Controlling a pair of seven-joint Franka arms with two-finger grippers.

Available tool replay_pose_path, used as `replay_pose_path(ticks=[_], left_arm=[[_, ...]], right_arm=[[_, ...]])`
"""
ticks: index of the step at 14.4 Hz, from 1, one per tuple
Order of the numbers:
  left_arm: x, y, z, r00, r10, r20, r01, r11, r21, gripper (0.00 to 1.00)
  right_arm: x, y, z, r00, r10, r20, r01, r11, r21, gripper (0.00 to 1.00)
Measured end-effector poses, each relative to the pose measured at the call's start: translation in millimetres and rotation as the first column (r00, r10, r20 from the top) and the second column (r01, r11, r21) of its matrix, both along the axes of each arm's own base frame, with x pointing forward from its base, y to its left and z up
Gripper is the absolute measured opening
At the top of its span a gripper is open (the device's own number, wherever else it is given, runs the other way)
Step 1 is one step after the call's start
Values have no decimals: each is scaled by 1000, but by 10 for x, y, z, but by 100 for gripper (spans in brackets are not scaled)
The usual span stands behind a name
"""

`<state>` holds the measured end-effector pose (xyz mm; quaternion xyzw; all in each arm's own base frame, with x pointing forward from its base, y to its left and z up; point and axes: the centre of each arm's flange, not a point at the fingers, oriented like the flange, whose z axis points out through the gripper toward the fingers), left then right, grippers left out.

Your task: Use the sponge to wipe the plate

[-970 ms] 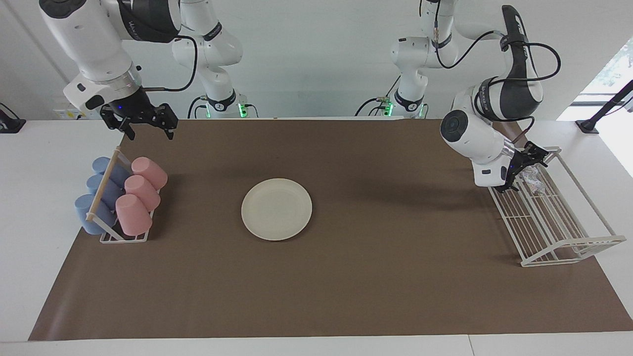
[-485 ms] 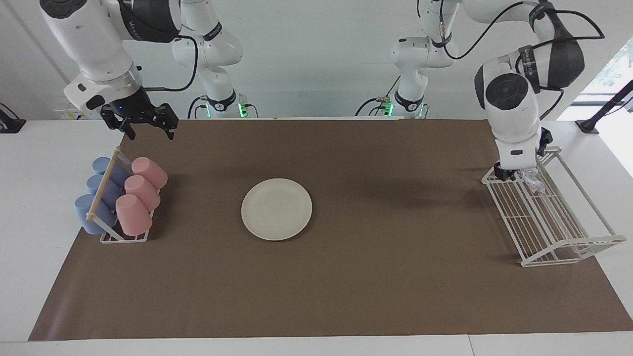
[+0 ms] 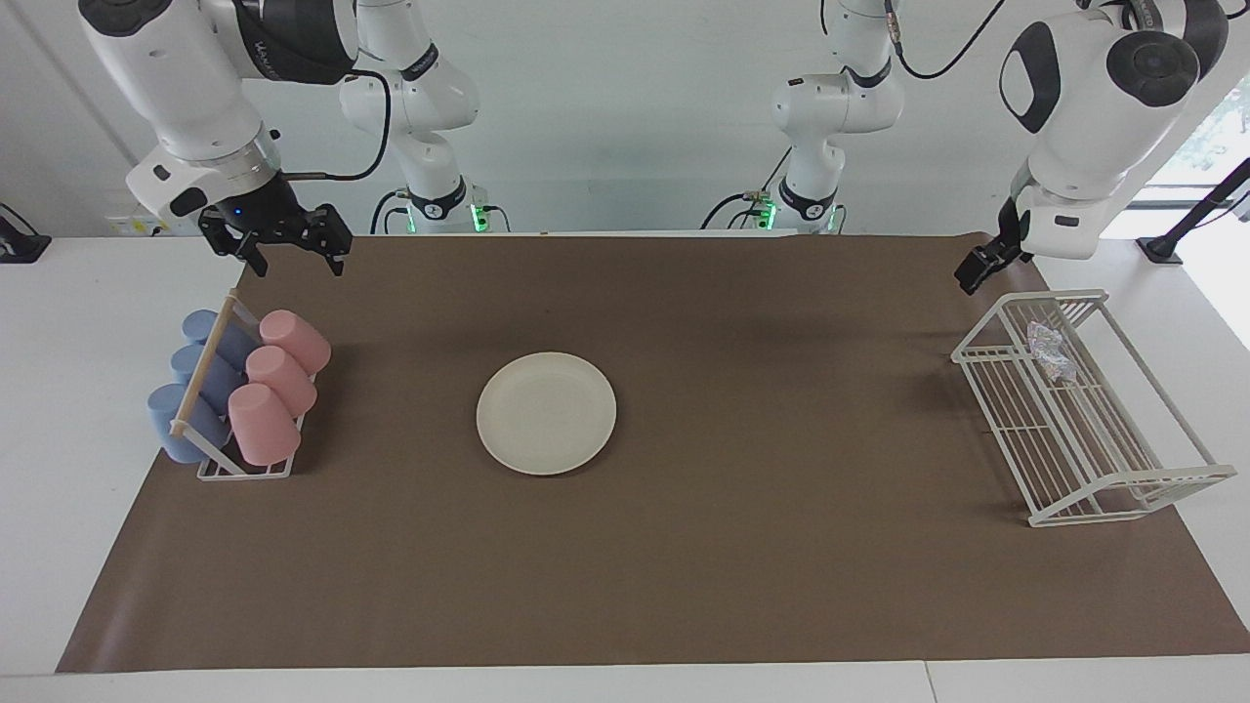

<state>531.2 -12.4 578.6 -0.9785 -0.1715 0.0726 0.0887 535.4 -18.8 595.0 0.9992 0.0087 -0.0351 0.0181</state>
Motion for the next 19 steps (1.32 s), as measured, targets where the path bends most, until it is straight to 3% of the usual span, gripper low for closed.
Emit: replay_pose_path(ticks=[2,5,10,19], left_arm=[[-119,-114,100,1000,-22,-20,21,997,-71,100],[-227,-229,224,988,-155,-23,150,977,-154,100],[-201,-407,625,976,-214,27,216,960,-178,100],[-54,-415,478,966,-256,36,258,948,-186,100]], right_arm=[[0,0,0,1000,0,0,0,1000,0,100],[0,0,0,1000,0,0,0,1000,0,100],[0,5,0,1000,1,0,-1,1000,0,100],[0,5,0,1000,1,0,-1,1000,0,100]])
